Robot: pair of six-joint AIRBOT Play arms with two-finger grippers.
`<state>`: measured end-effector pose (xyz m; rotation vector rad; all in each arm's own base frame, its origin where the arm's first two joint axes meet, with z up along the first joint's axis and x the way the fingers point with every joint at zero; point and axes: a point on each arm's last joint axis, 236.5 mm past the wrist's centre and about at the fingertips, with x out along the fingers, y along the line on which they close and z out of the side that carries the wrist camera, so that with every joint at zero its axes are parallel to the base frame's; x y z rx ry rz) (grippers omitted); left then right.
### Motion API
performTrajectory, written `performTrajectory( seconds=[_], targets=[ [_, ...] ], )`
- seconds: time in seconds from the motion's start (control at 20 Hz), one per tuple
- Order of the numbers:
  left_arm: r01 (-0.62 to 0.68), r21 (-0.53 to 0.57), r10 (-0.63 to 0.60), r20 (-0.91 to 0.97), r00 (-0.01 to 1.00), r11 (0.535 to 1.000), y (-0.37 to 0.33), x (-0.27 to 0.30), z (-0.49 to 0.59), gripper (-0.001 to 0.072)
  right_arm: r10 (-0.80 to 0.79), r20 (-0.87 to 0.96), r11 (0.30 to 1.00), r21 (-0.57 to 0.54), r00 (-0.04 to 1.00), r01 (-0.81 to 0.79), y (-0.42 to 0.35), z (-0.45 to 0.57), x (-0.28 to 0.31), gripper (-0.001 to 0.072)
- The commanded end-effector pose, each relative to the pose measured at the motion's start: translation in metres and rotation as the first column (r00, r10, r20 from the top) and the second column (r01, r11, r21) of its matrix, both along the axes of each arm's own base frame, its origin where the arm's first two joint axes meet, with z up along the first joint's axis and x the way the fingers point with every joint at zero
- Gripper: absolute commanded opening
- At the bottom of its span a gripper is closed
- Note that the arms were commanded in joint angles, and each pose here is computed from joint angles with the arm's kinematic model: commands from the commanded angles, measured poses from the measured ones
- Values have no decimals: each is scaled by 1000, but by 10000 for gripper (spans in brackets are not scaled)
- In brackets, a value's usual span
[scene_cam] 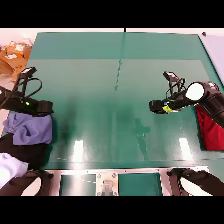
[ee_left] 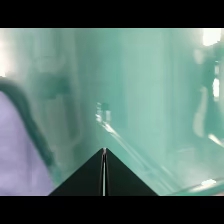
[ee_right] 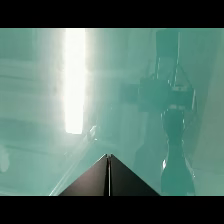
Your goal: Fold the shirts.
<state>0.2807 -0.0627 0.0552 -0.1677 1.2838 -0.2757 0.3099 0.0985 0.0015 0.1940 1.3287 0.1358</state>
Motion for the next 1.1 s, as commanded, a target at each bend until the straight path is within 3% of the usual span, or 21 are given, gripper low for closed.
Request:
performTrajectory(
  seconds=[0.0, 0.15, 0.2, 0.25, 0.3, 0.4, 0.45, 0.65, 0.85, 0.9, 0.95, 1.0, 1.05],
  targets=[
    [-9, 80, 8, 17, 1000, 997, 18, 4, -4, 22, 1, 0, 1000, 0, 1000, -1, 0, 0, 0, 15],
    [-19, 105, 16, 33, 999, 994, 24, 8, -4, 24, 1, 0, 1000, 0, 1000, -1, 0, 0, 0, 15],
    [-41, 155, 34, 48, 998, 987, 37, 12, -5, 178, 1, 0, 1000, 0, 1000, -1, 0, 0, 0, 14],
    [-73, 234, 57, 75, 996, 969, 58, 18, -5, 562, 1, 0, 1000, 0, 1000, -1, 0, 0, 0, 15],
    [-122, 340, 89, 112, 990, 932, 86, 24, -4, 720, 1, 0, 1000, 0, 1000, -1, 0, 0, 0, 15],
    [-170, 491, 117, 138, 984, 854, 131, 24, -9, 720, 1, 0, 1000, 0, 1000, -1, 0, 0, 0, 15],
    [-181, 502, 141, 118, 983, 846, 140, 17, -23, 720, 1, 0, 1000, 0, 1000, -1, 0, 0, 0, 14],
    [-180, 499, 254, -84, 963, 847, 165, -38, -111, 720, 1, 0, 1000, 0, 1000, -1, 0, 0, 0, 15],
    [-174, 472, 244, -92, 965, 864, 161, -40, -146, 720, 1, 0, 1000, 0, 1000, -1, 0, 0, 0, 15],
    [-188, 466, 248, -70, 966, 864, 160, -35, -146, 603, 1, 0, 1000, 0, 1000, -1, 0, 0, 0, 15],
    [-188, 464, 245, -65, 967, 866, 160, -32, -146, 194, 1, 0, 1000, 0, 1000, -1, 0, 0, 0, 15],
    [-185, 465, 241, -64, 968, 866, 161, -30, -142, 22, 1, 0, 1000, 0, 1000, -1, 0, 0, 0, 15],
    [-191, 462, 247, -64, 967, 866, 161, -27, -135, 21, 1, 0, 1000, 0, 1000, -1, 0, 0, 0, 15]
  ],
)
